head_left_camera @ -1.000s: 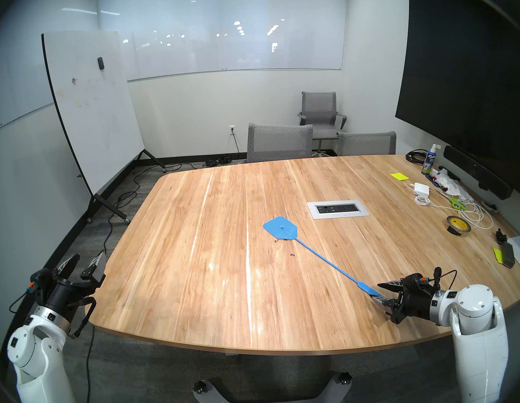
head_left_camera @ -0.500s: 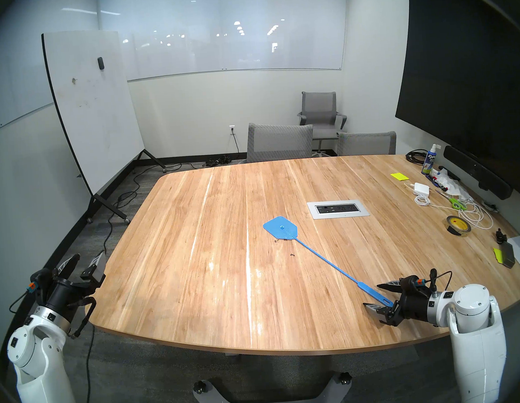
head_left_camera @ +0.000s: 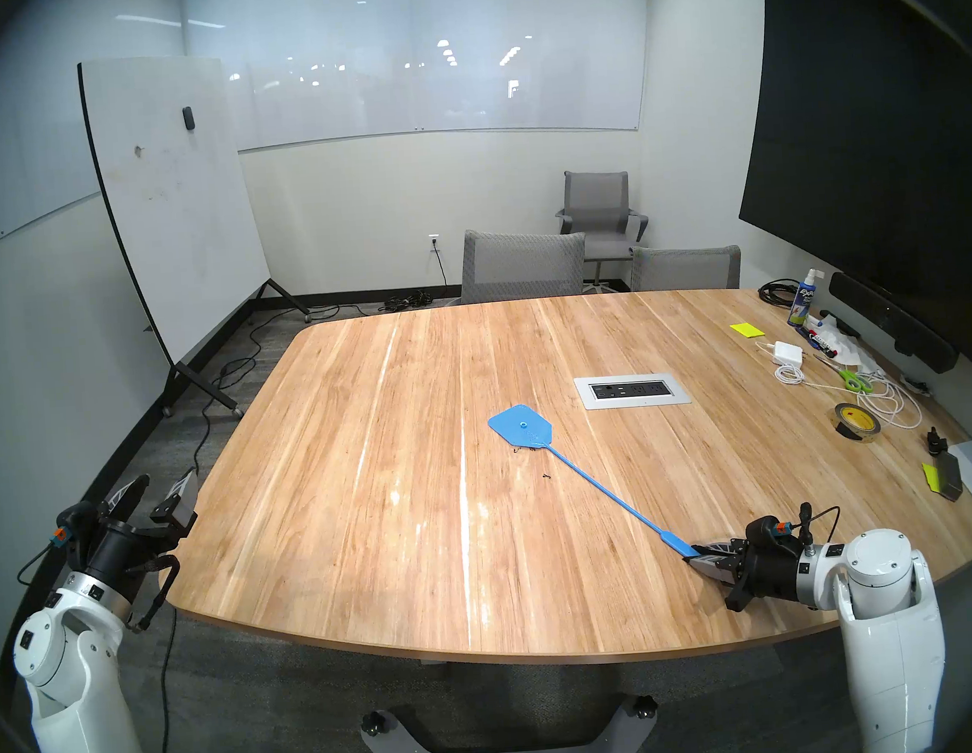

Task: Swat a bug on table

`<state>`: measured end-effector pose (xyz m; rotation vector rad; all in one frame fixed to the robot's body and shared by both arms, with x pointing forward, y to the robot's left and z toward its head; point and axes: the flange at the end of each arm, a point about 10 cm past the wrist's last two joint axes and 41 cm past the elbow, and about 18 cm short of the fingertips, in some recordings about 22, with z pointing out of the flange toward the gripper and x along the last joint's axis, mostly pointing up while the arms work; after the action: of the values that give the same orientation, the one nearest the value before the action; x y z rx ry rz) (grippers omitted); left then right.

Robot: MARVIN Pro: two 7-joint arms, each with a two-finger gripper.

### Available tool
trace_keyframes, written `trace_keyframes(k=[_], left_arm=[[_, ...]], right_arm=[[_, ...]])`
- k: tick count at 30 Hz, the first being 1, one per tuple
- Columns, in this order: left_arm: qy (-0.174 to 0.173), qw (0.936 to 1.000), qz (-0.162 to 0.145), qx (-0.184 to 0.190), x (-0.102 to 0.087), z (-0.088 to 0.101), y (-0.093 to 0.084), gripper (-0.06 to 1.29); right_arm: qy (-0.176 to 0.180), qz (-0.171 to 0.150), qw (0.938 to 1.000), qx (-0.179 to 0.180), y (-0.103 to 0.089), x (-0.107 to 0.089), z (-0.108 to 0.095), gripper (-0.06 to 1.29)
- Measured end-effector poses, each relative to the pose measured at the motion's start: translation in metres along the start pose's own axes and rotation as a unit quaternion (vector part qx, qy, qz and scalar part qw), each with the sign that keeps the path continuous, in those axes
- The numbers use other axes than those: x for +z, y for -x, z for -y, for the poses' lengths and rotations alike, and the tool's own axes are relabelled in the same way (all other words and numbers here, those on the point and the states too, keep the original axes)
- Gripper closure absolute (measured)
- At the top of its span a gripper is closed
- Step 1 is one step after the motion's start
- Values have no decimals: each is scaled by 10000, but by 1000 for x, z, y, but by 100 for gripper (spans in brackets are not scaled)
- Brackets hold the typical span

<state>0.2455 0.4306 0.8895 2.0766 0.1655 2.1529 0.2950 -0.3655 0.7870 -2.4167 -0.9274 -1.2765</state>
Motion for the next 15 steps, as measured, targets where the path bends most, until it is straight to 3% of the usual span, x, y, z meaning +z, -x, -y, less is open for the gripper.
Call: trace_keyframes(k=[2,15], left_arm=[[0,10000,0,0,0,0,0,-2],[2,10000,0,3,0,0,0,-2]], right_arm=[[4,6,10000,-4,0,-1,-1,109],[129,93,9999,15,11,-18,1,112]])
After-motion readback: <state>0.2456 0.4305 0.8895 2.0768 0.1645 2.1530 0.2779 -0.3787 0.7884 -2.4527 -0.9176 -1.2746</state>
